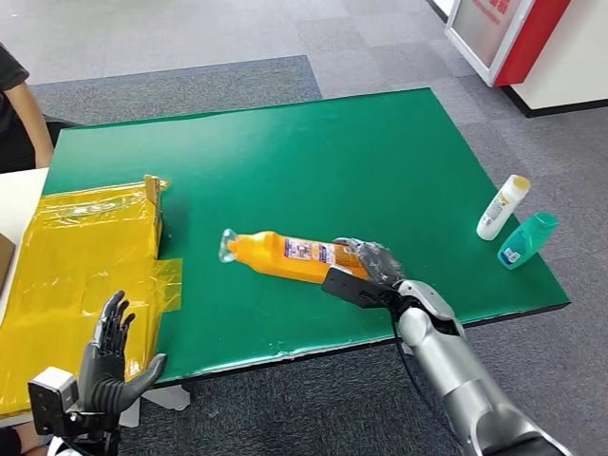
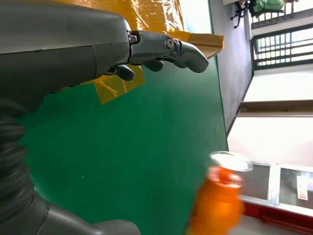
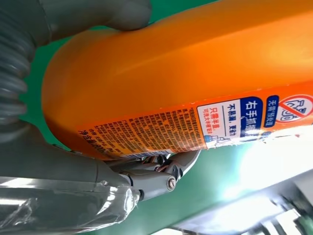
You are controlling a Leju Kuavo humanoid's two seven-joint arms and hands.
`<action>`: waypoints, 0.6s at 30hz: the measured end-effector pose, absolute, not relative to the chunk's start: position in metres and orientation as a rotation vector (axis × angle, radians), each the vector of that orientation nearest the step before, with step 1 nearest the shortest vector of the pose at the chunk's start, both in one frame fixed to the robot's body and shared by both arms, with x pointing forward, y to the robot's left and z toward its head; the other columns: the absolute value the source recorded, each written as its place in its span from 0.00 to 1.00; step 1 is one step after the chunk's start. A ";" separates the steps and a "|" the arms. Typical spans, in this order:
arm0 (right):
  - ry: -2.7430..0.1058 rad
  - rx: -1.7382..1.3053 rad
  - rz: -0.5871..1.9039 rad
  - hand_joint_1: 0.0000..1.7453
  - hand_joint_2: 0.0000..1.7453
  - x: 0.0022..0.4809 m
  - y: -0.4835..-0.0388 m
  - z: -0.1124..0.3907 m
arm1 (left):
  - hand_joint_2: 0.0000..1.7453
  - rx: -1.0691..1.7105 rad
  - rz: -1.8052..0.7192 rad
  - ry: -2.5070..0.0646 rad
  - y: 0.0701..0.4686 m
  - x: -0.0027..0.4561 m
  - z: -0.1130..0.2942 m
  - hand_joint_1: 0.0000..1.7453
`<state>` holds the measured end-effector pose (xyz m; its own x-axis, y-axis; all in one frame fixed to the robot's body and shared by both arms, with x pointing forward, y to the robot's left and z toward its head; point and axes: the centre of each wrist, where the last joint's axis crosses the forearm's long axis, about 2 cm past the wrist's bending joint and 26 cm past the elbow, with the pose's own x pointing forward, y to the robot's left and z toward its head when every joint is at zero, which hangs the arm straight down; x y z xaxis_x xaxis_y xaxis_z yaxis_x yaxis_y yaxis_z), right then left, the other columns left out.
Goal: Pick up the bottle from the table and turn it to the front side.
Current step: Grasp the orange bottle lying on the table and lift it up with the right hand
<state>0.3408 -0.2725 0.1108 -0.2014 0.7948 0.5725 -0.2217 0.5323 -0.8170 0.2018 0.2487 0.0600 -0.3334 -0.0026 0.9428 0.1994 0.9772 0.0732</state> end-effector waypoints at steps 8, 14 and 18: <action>-1.769 -0.202 0.608 1.00 1.00 0.297 -0.228 0.135 | 1.00 -0.171 -0.143 -1.857 0.239 0.204 0.078 0.00; -1.806 -0.063 0.472 1.00 1.00 0.285 -0.212 0.135 | 1.00 -0.200 -0.084 -1.829 0.237 0.211 0.084 0.00; -1.809 -0.051 0.451 1.00 1.00 0.282 -0.209 0.136 | 1.00 -0.207 -0.077 -1.827 0.236 0.212 0.085 0.00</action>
<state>0.2822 -0.2093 0.1356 -0.2892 0.2655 0.9197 -0.1972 0.9237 -0.3286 0.2115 0.2362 0.0847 -0.2502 0.1010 0.9629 0.1813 0.9818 -0.0559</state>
